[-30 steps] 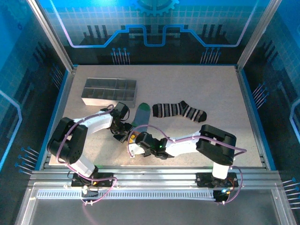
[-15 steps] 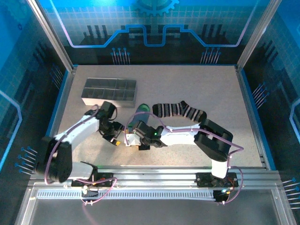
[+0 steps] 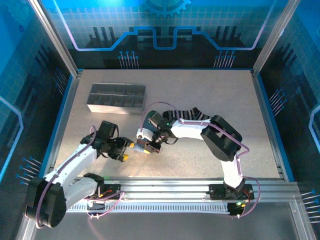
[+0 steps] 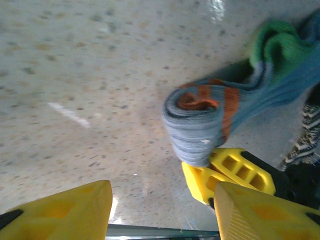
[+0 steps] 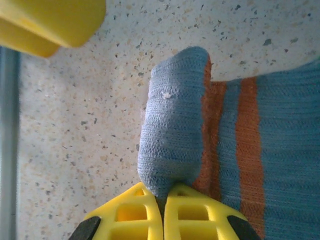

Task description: Roll the socks

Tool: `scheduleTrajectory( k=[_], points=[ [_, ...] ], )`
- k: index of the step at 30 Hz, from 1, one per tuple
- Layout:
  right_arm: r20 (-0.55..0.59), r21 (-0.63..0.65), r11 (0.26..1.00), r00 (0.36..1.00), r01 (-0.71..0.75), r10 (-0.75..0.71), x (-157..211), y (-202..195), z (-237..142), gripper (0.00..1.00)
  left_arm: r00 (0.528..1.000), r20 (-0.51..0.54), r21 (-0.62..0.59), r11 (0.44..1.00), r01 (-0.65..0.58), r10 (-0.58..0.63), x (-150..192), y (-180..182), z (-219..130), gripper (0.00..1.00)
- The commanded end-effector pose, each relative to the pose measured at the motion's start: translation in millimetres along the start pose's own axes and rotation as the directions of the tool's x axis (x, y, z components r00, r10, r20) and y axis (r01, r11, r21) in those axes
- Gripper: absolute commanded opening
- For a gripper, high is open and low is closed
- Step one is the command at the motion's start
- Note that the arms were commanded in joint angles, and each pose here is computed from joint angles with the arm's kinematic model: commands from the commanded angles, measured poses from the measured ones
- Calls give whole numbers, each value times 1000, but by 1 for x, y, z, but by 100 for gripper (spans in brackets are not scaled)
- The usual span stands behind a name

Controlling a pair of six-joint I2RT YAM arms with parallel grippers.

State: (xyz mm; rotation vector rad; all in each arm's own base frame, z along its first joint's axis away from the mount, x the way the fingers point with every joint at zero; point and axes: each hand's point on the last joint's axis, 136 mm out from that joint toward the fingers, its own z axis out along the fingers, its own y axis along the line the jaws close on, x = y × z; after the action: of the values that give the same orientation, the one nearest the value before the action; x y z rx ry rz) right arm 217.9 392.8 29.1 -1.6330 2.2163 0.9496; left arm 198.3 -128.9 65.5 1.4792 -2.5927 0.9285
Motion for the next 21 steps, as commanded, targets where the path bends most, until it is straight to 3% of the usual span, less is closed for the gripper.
scheduleTrajectory(
  k=[1,14,21],
  points=[
    [-161,-133,960,961,-246,224,54,14,13,0,1000,-17,87,996,-9,11,2,-21,10,56],
    [-168,-197,891,909,-409,381,57,-4,10,0,998,-45,45,998,-32,34,5,-28,49,55],
    [-157,-219,868,894,-446,420,51,-8,9,0,999,-30,-59,998,-19,17,5,-4,63,46]
  ],
)
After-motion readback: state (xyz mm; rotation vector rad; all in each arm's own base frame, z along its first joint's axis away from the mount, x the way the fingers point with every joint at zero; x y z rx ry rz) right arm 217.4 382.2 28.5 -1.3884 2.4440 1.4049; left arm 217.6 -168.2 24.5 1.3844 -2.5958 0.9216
